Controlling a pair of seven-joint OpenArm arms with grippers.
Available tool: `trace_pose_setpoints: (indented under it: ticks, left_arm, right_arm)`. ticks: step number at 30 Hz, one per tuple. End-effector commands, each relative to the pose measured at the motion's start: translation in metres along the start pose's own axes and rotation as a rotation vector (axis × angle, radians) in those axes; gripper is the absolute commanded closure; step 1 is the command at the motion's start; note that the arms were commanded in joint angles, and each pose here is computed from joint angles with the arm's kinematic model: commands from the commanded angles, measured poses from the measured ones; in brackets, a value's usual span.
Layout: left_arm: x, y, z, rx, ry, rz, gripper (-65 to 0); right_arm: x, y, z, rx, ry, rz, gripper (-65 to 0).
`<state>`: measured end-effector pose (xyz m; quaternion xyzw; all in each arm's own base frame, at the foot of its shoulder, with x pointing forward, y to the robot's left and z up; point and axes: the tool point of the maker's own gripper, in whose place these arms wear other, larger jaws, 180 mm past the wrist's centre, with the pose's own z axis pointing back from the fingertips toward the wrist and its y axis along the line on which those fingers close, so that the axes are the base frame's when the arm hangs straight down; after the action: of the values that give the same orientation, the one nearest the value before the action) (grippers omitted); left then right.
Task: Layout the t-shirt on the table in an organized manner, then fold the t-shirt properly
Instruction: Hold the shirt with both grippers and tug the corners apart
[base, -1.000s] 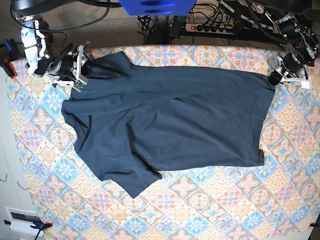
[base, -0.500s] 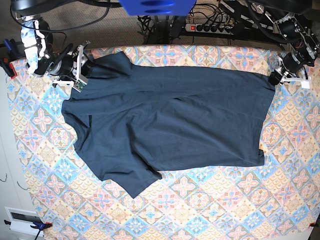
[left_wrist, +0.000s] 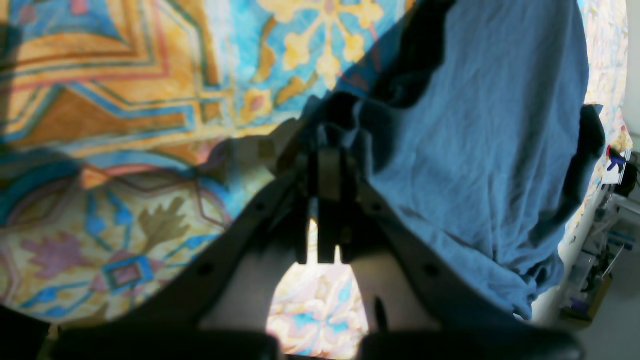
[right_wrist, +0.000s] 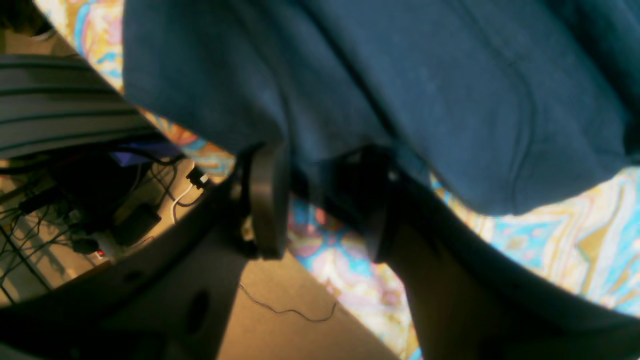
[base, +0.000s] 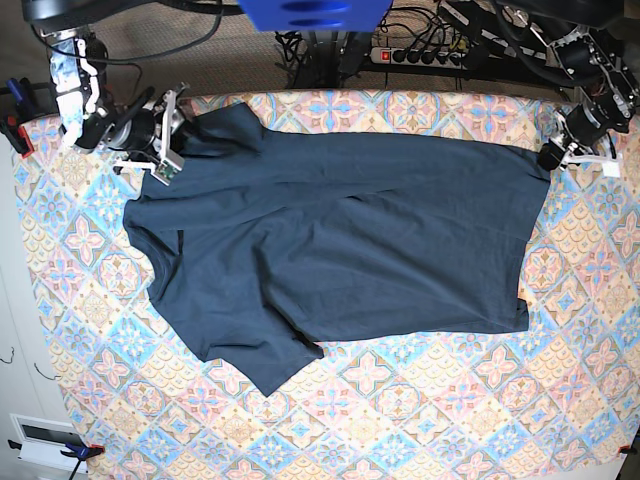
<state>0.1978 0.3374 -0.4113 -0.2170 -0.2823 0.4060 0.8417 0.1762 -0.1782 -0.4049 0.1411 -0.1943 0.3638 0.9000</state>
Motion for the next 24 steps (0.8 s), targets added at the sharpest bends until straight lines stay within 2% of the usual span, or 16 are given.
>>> trace_pose_setpoints:
  ticks: [1,11,13,16,24]
  left_arm:
    - [0.013,-0.006,0.005,-0.016,-0.029,-0.02,0.0]
    - [0.013,-0.006,0.005,-0.016,-0.029,-0.02,0.0]
    - [0.013,-0.006,0.005,-0.016,-0.029,-0.02,0.0]
    - [0.013,-0.006,0.005,-0.016,-0.031,-0.02,0.0]
    - [0.013,-0.006,0.005,-0.016,-0.029,-0.02,0.0]
  right_arm:
    - [0.011,-0.005,0.006,-0.012,-0.033,0.021,-23.6]
    - [0.035,0.001,-0.003,0.023,-0.062,0.085,-22.6]
    - [0.034,0.0,-0.003,0.02,-0.061,0.082,-17.5]
    - [0.033,0.0,-0.003,0.02,-0.055,0.08,-3.7]
    - [0.041,0.002,0.003,0.011,-0.073,0.111,-3.8]
